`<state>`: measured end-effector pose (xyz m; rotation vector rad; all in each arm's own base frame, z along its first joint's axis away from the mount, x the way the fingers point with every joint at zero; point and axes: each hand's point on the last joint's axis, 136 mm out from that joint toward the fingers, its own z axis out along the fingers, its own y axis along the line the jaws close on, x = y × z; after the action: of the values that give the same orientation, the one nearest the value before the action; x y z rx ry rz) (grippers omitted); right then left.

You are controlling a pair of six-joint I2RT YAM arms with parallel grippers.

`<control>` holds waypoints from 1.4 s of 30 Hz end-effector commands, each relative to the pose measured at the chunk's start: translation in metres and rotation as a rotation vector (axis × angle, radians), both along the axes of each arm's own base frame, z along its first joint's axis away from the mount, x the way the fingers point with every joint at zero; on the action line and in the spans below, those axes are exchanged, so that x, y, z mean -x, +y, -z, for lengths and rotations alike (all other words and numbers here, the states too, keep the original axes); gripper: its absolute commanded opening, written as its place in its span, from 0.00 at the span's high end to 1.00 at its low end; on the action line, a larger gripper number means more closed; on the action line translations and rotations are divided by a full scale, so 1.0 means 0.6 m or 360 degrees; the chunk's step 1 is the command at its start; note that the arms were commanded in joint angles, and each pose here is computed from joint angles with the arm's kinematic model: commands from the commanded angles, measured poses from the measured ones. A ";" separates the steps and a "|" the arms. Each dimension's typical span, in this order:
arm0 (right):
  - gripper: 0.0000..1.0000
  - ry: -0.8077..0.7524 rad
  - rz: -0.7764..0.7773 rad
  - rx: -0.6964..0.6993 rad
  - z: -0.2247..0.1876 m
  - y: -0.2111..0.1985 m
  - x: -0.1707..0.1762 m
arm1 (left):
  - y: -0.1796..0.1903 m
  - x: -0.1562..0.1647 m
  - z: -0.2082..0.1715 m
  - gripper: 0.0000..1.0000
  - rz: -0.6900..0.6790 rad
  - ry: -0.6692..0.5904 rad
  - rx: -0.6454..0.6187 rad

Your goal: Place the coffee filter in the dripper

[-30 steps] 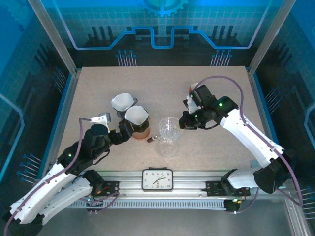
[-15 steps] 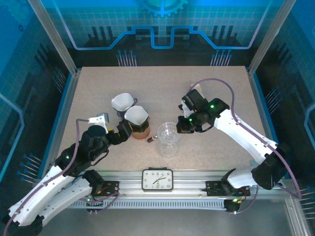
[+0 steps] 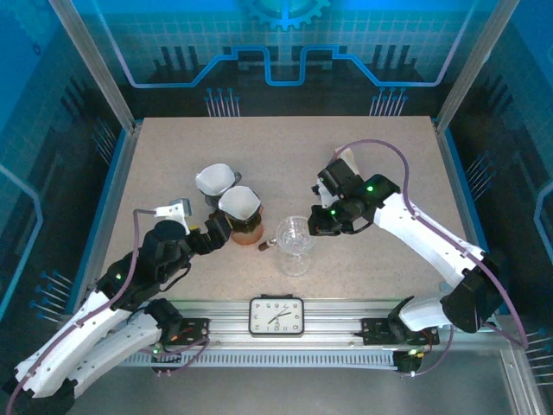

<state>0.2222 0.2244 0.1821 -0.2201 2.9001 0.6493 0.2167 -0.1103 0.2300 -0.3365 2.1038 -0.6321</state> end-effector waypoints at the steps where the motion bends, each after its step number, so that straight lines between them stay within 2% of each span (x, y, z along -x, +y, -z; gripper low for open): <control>1: 0.73 -0.0004 -0.0007 0.0041 0.004 -0.007 0.010 | 0.010 0.001 0.004 0.01 -0.0017 -0.0007 -0.0050; 4: 0.55 -0.0040 0.0005 0.0039 -0.003 -0.009 0.006 | 0.008 0.001 0.002 0.01 -0.0008 -0.0012 -0.0043; 6: 0.48 -0.0084 0.0019 0.0030 -0.014 -0.012 0.001 | 0.007 0.001 0.000 0.01 -0.0004 -0.0015 -0.0037; 13: 0.39 -0.0315 0.0097 0.0036 -0.060 -0.039 -0.025 | 0.007 -0.001 -0.007 0.01 -0.0012 -0.0024 -0.0030; 19: 0.43 -0.0267 -0.0004 -0.0023 -0.044 -0.018 -0.009 | 0.001 -0.002 -0.009 0.01 0.0008 -0.0008 -0.0028; 25: 0.44 -0.0281 -0.0107 0.0047 -0.033 -0.002 -0.004 | -0.002 -0.003 -0.004 0.01 0.0010 0.0011 -0.0013; 35: 0.45 -0.0319 -0.0172 0.0024 -0.039 0.025 -0.012 | -0.002 -0.002 -0.003 0.01 0.0007 0.0017 -0.0007; 42: 0.42 -0.0338 -0.0155 0.0074 -0.035 0.018 -0.018 | -0.003 -0.003 -0.002 0.01 0.0007 0.0016 -0.0003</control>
<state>0.2283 0.2310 0.1954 -0.3836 2.7481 0.5604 0.2181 -0.1123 0.2256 -0.3341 2.1239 -0.6232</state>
